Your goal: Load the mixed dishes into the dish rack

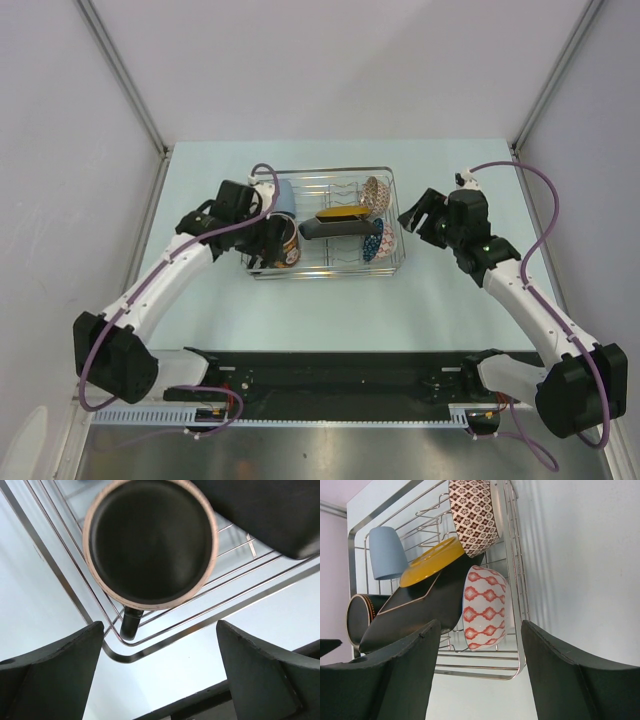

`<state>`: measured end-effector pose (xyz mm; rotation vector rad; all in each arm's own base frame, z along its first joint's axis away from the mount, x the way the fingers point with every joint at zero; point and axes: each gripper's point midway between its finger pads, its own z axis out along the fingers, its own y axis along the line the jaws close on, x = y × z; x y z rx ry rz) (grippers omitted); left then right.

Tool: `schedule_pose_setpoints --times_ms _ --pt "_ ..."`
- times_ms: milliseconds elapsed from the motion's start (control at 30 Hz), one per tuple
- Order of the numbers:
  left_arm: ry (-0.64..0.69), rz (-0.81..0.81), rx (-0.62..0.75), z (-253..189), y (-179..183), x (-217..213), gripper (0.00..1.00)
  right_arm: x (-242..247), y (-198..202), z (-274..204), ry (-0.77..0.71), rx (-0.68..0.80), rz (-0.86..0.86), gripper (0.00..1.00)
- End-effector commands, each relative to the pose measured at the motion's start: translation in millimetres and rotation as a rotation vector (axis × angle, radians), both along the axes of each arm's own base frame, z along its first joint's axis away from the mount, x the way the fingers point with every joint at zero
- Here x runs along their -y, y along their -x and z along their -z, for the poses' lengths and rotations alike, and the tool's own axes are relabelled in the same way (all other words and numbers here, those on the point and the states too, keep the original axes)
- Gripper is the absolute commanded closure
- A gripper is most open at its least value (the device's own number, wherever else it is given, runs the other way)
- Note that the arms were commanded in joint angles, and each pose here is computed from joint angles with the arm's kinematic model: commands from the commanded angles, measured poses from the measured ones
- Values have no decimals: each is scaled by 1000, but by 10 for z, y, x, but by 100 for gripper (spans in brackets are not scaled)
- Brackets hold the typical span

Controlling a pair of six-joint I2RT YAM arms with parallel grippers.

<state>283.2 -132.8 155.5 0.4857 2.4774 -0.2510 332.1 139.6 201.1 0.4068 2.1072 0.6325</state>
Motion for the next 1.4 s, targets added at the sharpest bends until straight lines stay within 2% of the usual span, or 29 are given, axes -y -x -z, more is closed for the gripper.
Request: schedule_pose_setpoints --times_ms 0,300,467,600,767,1033,1100,1167,1367 --pt "71 47 125 -500 -94 95 0 -46 -42 -278 -24 65 -9 30" --pt "141 108 240 -864 -170 145 0 -134 60 -329 10 92 -53 30" --pt "105 48 231 -681 -231 -75 0 -176 126 -322 76 112 -85 30" --pt "197 26 231 -770 -226 -207 2 -362 381 -347 174 144 -181 36" --pt "136 5 351 -1022 -184 -396 2 -547 710 -302 235 133 -283 37" --pt "116 -21 407 -1156 -43 -495 0 -510 918 -269 205 39 -267 23" --pt "117 -20 416 -1180 -21 -497 0 -496 973 -310 206 44 -278 4" --pt "117 -21 413 -1179 -9 -499 0 -507 1013 -354 207 57 -298 1" --pt "128 -27 421 -1210 3 -494 0 -512 1061 -487 201 98 -311 0"
